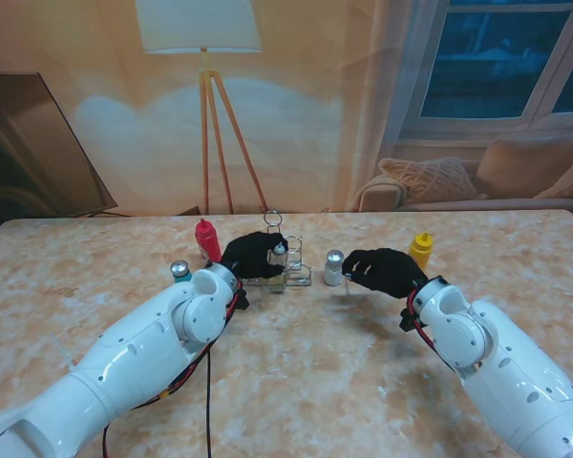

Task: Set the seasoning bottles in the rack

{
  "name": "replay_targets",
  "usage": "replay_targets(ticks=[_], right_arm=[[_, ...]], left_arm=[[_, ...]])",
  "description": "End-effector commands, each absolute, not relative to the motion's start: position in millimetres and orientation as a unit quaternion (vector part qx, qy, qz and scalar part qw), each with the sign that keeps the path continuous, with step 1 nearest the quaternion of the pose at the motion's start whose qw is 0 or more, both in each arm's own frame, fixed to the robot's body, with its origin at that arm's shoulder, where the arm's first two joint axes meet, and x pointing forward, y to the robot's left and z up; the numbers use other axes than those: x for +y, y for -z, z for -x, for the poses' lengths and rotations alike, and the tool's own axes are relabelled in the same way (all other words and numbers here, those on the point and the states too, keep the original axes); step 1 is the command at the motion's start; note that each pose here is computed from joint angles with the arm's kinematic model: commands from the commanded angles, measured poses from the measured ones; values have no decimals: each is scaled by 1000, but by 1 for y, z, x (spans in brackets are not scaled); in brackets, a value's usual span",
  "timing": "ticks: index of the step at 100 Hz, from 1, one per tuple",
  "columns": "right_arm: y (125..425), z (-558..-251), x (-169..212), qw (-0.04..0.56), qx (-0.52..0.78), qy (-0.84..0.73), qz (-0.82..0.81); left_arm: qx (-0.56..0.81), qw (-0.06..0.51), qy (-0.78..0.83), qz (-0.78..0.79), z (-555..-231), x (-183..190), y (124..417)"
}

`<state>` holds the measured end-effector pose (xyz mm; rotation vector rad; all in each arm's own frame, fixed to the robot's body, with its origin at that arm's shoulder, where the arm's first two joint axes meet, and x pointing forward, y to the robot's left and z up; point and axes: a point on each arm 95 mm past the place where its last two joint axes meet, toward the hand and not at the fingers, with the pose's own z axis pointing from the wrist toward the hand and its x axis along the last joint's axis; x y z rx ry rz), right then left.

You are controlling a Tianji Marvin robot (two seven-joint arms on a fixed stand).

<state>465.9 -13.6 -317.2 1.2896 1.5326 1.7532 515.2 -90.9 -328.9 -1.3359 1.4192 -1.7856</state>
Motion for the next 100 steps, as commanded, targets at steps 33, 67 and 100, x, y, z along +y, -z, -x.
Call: replay_targets(ticks=[33, 67, 100], right_arm=[[322, -463, -11, 232, 565, -635, -474], [322, -463, -11, 232, 565, -635, -473], [322, -463, -11, 232, 565, -635, -473]], left_arm=[[514, 248, 659, 489, -512, -91, 326], [513, 253, 669, 474, -504, -87, 315], [504, 261, 685, 457, -495, -82, 303]])
